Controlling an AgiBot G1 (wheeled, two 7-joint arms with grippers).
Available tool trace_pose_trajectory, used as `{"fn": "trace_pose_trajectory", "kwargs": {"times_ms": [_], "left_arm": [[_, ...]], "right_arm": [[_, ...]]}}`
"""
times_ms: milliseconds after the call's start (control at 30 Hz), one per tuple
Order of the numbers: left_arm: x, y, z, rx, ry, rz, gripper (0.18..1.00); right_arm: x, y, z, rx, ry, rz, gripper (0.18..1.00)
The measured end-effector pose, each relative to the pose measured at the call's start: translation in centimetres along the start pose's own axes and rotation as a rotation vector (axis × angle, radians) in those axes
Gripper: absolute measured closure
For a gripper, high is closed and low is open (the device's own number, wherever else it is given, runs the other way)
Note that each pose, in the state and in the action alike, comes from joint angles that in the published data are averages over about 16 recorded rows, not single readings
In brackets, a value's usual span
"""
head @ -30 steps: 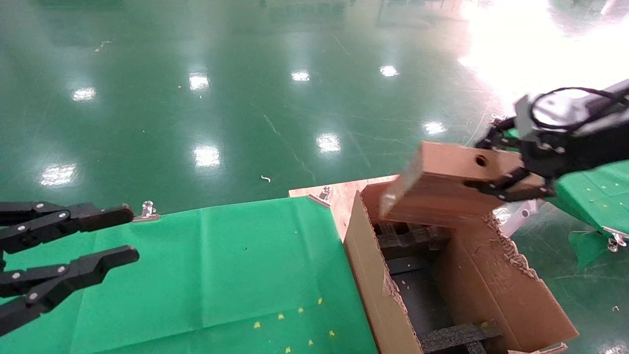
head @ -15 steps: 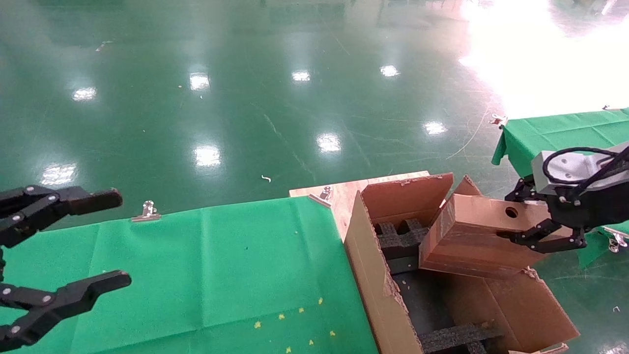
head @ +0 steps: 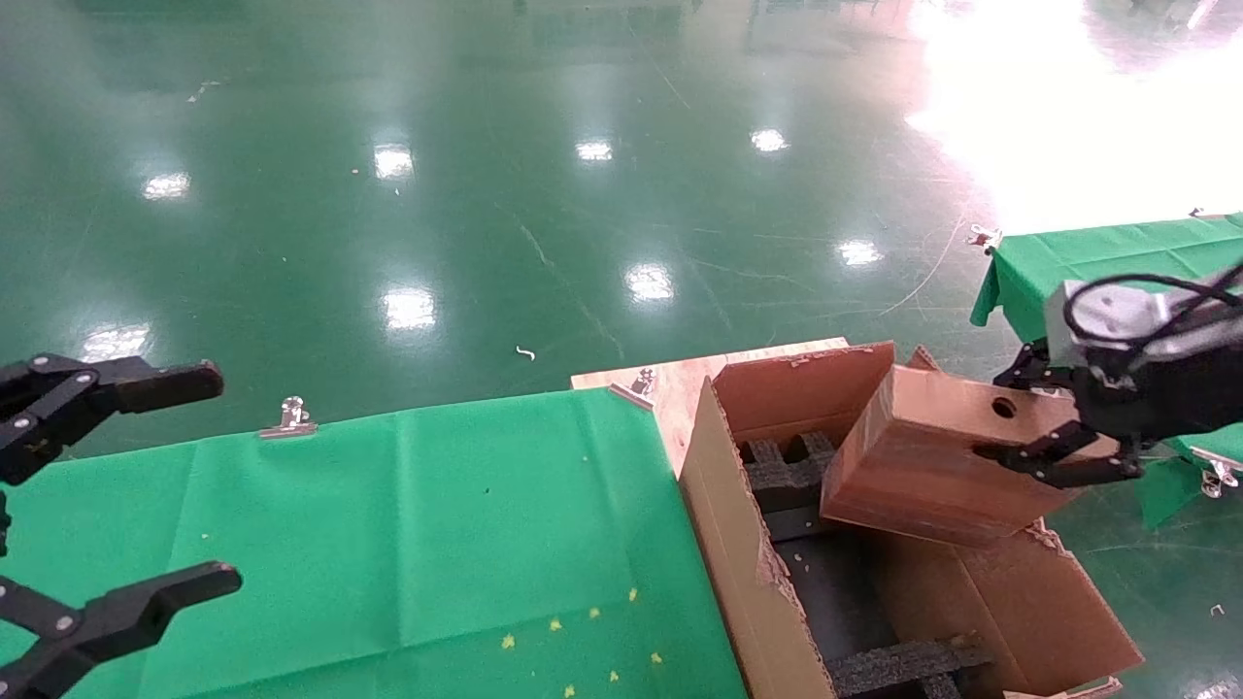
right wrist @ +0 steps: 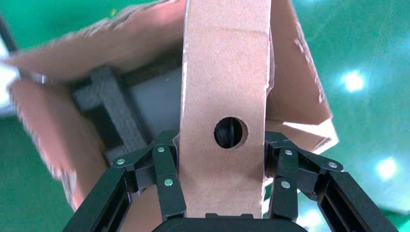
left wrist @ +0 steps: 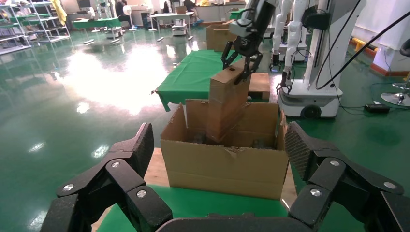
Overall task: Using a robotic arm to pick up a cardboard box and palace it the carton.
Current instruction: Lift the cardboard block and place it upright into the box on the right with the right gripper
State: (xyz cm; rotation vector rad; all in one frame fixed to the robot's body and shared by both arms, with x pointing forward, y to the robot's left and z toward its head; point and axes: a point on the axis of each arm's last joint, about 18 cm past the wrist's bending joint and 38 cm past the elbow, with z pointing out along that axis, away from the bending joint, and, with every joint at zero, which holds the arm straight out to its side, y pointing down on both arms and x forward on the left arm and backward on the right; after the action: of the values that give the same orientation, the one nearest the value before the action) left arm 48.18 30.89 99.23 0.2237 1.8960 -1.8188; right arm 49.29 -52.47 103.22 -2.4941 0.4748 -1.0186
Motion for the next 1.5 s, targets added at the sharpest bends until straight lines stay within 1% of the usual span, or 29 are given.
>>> {"fn": "trace_pose_trajectory", "kwargs": {"times_ms": [133, 300, 600, 767, 867, 1000, 1500], "left_arm": [[0.0, 0.0, 0.0, 0.0, 0.0, 0.0, 0.214], [0.0, 0.0, 0.0, 0.0, 0.0, 0.0, 0.193], [0.0, 0.0, 0.0, 0.0, 0.0, 0.0, 0.184], [0.0, 0.0, 0.0, 0.0, 0.0, 0.0, 0.184], [0.0, 0.0, 0.0, 0.0, 0.0, 0.0, 0.184], [0.0, 0.0, 0.0, 0.0, 0.0, 0.0, 0.184], [0.0, 0.0, 0.0, 0.0, -0.001, 0.0, 0.184]], "right_arm": [[0.2, 0.5, 0.9, -0.011, 0.031, 0.12, 0.798], [0.0, 1.3, 2.2, -0.032, 0.075, 0.314, 0.799], [-1.6, 2.9, 4.2, -0.082, 0.172, 0.663, 0.8], [-2.7, 3.4, 4.8, -0.1, 0.228, 0.797, 0.8], [-3.1, 3.6, 5.1, -0.106, 0.261, 0.846, 0.801], [-3.4, 3.7, 5.3, -0.107, 0.29, 0.883, 0.801], [-3.5, 3.8, 5.9, -0.119, 0.295, 0.924, 0.802]]}}
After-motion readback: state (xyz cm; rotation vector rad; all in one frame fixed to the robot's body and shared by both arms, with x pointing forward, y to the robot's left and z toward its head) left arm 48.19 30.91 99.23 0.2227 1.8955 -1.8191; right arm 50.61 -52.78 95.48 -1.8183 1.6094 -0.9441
